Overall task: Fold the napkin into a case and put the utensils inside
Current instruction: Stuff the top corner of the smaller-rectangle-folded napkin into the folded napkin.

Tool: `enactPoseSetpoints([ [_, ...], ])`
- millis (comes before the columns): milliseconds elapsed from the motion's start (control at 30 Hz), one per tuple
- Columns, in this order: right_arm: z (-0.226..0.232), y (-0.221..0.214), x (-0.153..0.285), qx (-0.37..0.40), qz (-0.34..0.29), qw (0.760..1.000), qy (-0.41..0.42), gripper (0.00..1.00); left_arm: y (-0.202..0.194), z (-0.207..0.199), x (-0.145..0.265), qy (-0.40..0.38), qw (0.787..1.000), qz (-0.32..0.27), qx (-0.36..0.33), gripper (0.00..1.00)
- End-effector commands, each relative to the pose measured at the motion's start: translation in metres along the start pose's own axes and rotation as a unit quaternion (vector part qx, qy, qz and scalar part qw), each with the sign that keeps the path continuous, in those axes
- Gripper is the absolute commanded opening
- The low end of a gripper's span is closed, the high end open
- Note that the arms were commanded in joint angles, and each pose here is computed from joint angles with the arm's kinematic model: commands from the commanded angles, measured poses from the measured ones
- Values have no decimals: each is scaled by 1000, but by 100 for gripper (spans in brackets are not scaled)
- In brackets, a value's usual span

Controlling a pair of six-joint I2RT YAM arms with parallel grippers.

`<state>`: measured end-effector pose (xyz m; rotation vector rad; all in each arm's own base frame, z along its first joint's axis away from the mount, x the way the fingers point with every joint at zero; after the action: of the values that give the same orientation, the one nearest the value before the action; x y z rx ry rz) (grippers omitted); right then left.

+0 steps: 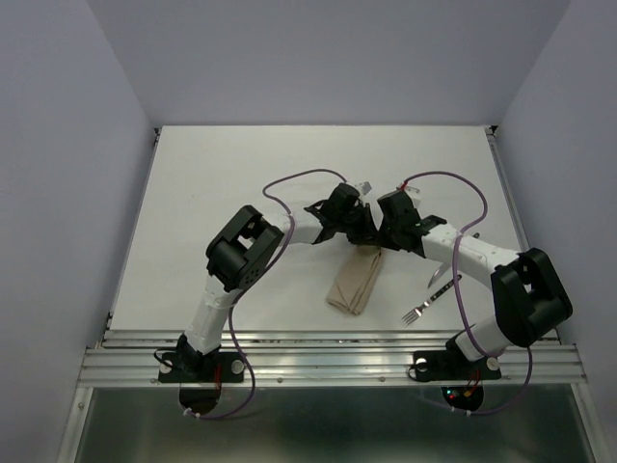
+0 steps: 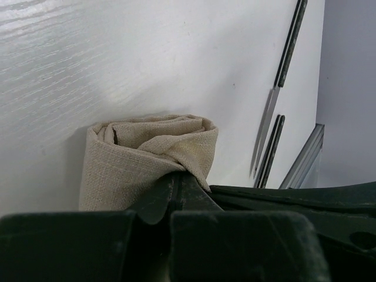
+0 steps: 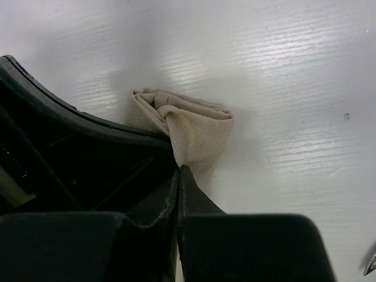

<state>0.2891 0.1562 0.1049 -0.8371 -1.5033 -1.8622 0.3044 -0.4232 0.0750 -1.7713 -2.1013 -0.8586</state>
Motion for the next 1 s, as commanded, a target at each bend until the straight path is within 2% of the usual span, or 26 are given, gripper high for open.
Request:
enactPoseSetpoints([
  [0, 1, 4, 1, -18, -16, 1000, 1, 1, 10, -23, 16, -43, 998, -43, 2, 0],
  [333, -4, 1, -7, -25, -13, 999, -27, 1, -7, -27, 34, -54, 998, -12, 8, 0],
  [967, -2, 2, -8, -23, -10, 999, -28, 1, -19, -11, 50, 2, 1000, 1, -6, 0],
])
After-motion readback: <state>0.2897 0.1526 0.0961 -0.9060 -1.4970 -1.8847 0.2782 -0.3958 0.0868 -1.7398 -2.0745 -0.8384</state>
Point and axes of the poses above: each gripper's point midway between its finger pads, its own x axis back along the fingers, its own z axis along the line the jaws close on, y = z × x, the point moved 5 cm from there along x, back along the fingers, and after that the axes turned 6 degrees about x, right-handed, at the moved point
